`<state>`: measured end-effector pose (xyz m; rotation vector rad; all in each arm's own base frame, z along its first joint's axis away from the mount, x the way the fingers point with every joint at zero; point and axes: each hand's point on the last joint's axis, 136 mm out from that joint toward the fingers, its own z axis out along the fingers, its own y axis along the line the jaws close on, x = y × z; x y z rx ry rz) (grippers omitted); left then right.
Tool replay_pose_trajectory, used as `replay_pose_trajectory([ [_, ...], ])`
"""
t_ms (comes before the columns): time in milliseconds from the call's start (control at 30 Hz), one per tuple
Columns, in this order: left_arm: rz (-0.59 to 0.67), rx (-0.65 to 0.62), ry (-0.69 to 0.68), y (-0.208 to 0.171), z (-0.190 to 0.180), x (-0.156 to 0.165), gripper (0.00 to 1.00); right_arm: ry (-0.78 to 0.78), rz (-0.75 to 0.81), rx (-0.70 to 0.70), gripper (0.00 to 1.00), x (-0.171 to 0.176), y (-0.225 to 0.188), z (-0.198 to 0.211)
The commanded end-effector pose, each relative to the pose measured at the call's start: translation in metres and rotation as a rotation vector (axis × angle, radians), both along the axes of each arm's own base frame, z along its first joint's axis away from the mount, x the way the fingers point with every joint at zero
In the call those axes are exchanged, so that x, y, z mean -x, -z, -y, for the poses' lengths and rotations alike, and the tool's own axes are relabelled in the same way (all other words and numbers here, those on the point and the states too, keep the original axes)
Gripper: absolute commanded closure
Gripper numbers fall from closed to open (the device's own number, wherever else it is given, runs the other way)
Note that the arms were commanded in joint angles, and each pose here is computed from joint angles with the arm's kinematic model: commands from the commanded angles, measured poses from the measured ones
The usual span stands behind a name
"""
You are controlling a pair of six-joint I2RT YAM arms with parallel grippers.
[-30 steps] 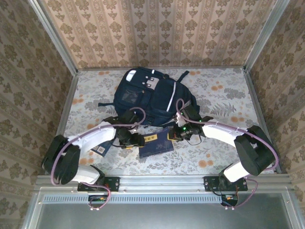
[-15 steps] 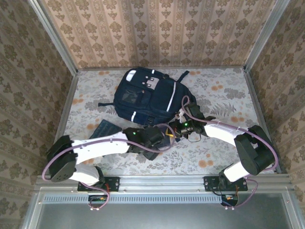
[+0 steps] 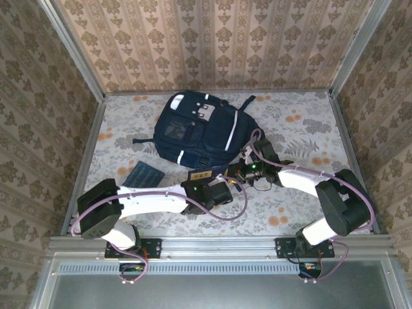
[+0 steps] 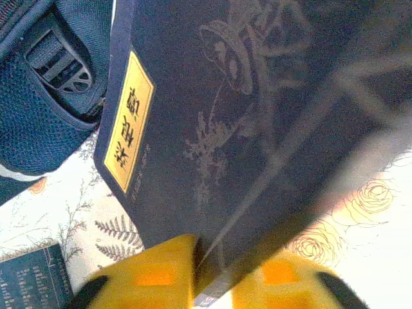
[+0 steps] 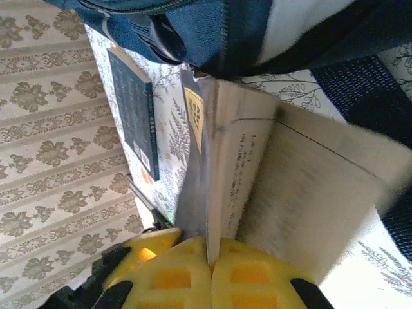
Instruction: Pack the student bag
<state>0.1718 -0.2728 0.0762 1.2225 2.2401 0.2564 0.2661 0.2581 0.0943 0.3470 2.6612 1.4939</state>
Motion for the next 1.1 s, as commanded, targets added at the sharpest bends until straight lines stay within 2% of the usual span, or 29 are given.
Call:
replay_pose_trajectory([
  [0,0.094,0.057,-0.044,-0.024,-0.009,-0.011,1.00,-0.011,-0.009,-0.053,0.90,0.008,-0.014,0.001],
  [67,0.092,0.096,-0.036,-0.034,-0.011,-0.008,1.00,0.004,0.002,-0.051,0.71,0.005,-0.019,0.004],
  [133,0.101,0.135,-0.033,-0.048,-0.014,-0.007,1.00,0.029,0.021,-0.037,0.58,0.002,-0.024,0.011],
  [333,0.094,0.307,-0.063,-0.100,-0.029,-0.013,1.00,0.194,0.300,0.151,0.31,-0.011,-0.077,0.064],
  [400,0.076,0.412,-0.103,-0.121,-0.035,-0.019,1.00,0.242,0.411,0.158,0.28,-0.013,-0.100,0.074],
  [467,0.021,0.595,-0.142,-0.144,-0.035,-0.025,1.00,0.286,0.493,0.119,0.27,-0.013,-0.119,0.079],
  [600,-0.096,1.009,-0.195,-0.193,-0.029,-0.040,1.00,0.340,0.589,-0.079,0.28,-0.013,-0.140,0.070],
  [700,-0.142,1.163,-0.213,-0.220,-0.024,-0.052,1.00,0.313,0.604,-0.134,0.28,-0.010,-0.144,0.060],
  [833,-0.135,1.229,-0.220,-0.245,-0.020,-0.064,1.00,0.259,0.618,-0.142,0.27,-0.003,-0.150,0.043],
  [900,-0.109,1.217,-0.160,-0.257,-0.013,-0.066,1.00,0.234,0.593,-0.150,0.27,-0.002,-0.154,0.036],
  [1000,-0.035,1.055,-0.124,-0.256,-0.012,-0.070,1.00,0.285,0.527,-0.139,0.30,-0.008,-0.155,0.038],
  [1067,0.060,0.938,-0.082,-0.251,-0.012,-0.070,1.00,0.318,0.522,-0.154,0.32,-0.011,-0.167,0.040],
])
